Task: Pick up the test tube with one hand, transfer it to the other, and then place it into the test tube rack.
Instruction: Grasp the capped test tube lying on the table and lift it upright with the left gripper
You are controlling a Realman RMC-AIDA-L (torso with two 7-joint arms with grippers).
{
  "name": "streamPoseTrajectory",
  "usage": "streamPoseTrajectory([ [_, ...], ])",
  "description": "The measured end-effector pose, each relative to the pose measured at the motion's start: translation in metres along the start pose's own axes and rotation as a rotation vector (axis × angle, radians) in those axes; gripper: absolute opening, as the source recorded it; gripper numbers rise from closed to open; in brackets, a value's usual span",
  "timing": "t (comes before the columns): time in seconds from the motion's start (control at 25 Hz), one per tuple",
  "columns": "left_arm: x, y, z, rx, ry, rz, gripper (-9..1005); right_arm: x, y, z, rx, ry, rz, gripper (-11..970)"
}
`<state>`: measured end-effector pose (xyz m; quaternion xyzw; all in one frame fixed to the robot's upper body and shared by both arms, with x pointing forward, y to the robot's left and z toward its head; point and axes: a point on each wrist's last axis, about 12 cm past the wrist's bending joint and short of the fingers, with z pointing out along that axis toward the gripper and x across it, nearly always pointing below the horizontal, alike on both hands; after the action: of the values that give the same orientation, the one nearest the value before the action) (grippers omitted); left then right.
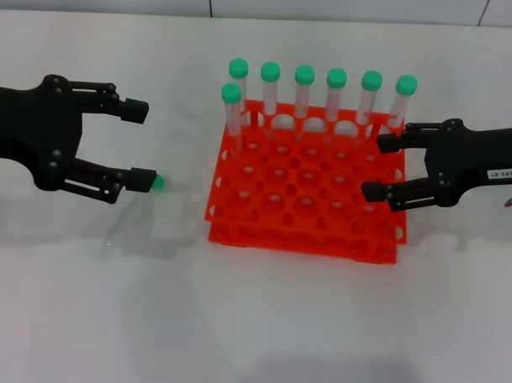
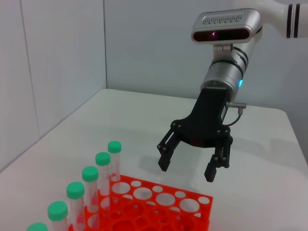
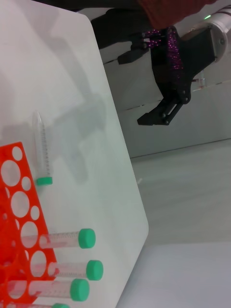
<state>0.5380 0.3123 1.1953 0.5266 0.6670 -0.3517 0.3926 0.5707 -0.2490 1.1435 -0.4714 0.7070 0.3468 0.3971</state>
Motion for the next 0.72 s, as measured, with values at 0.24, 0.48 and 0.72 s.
streamPoseTrajectory([
  [0.24, -0.0002, 0.0001, 0.0002, 0.0, 0.001, 0.0, 884, 0.0003, 0.0001, -0.0001, 0.001, 0.0, 0.0, 841],
  [0.48, -0.0004, 0.0003, -0.0002, -0.003, 0.002, -0.001, 883, 0.0009, 0.0004, 0.0002, 0.0, -0.001, 0.002, 841],
  [0.72, -0.0002, 0.0073, -0.0077, -0.041, 0.062, -0.077, 883, 0.0017, 0.0014, 0.0011, -0.001, -0.003, 0.005, 841],
])
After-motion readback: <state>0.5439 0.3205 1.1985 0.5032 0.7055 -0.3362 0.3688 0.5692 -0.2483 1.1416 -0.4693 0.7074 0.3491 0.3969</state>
